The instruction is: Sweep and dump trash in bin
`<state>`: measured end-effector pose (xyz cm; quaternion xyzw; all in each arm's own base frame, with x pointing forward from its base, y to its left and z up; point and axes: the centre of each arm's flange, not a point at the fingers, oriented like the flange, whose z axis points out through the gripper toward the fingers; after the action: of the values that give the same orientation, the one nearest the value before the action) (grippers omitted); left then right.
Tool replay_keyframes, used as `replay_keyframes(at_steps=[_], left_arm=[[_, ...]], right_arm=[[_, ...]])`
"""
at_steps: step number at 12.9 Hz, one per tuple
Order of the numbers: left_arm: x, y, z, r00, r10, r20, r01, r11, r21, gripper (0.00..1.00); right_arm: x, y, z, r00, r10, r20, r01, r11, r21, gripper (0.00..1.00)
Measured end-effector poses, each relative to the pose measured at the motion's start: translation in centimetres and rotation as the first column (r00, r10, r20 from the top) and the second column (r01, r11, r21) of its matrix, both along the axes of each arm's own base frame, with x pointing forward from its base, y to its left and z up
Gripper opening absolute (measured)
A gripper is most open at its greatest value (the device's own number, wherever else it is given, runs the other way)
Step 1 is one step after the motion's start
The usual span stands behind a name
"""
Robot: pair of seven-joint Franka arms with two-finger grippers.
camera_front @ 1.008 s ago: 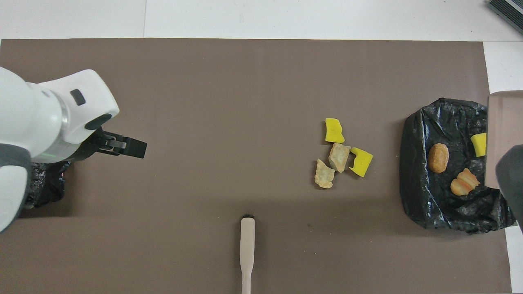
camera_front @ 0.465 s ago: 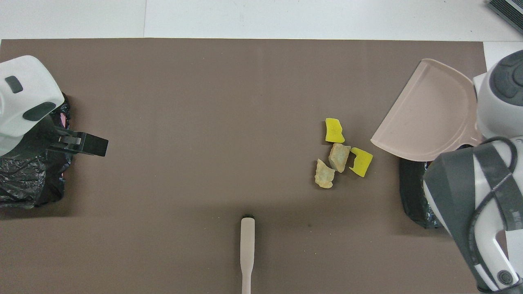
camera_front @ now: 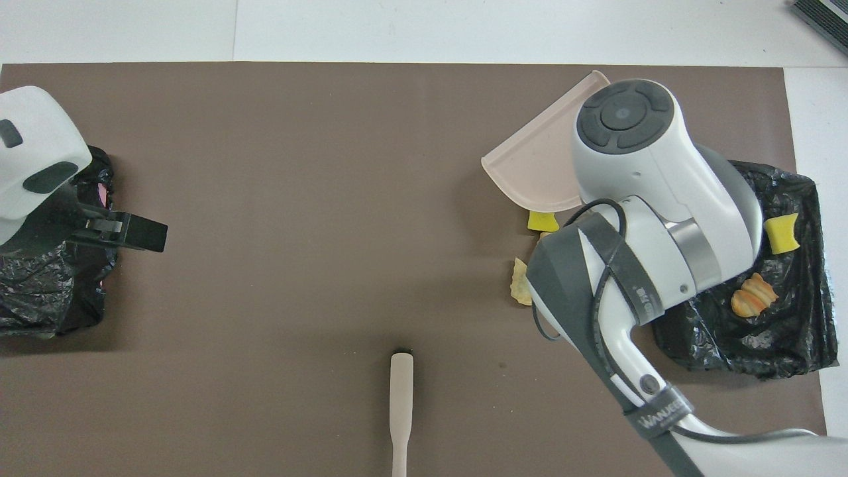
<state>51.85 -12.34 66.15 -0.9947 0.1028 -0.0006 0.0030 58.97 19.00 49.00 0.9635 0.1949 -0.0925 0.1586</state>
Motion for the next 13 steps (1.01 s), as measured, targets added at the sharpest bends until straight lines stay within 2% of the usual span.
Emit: replay_keyframes(at_steps=[2,4,5,8,10,13], left_arm=[[-0.1,-0.2,0.0,1.000,-0.004,-0.001,0.004,1.000,0.000,1.00],[-0.1,-0.2,0.0,1.000,-0.003,0.000,0.003,1.000,0.000,1.00],[-0.1,-0.2,0.1,1.000,-0.004,0.000,0.004,1.000,-0.001,1.00],[-0.2,-0.7,0.2,1.000,-0.012,0.002,0.012,1.000,-0.003,1.00],[-0.4,-1.3,0.3,1.000,-0.023,0.006,0.023,1.000,-0.004,1.00],[-0.3,-1.5,0.6,0.999,-0.027,0.021,0.027,1.000,-0.008,1.00]], right_arm=[[1.4,4.6,-0.5,0.981,-0.191,0.046,0.184,0.974,0.129,0.32],[2.1,10.7,-2.5,0.935,-0.351,0.048,0.328,0.909,0.258,0.32],[2.1,13.3,-3.8,0.918,-0.394,0.041,0.366,0.882,0.297,0.32],[1.8,18.4,-8.5,0.887,-0.459,-0.057,0.444,0.809,0.385,0.32],[1.8,19.5,-11.1,0.885,-0.456,-0.091,0.454,0.807,0.378,0.32],[1.1,20.8,-12.5,0.892,-0.440,-0.108,0.447,0.816,0.368,0.32]])
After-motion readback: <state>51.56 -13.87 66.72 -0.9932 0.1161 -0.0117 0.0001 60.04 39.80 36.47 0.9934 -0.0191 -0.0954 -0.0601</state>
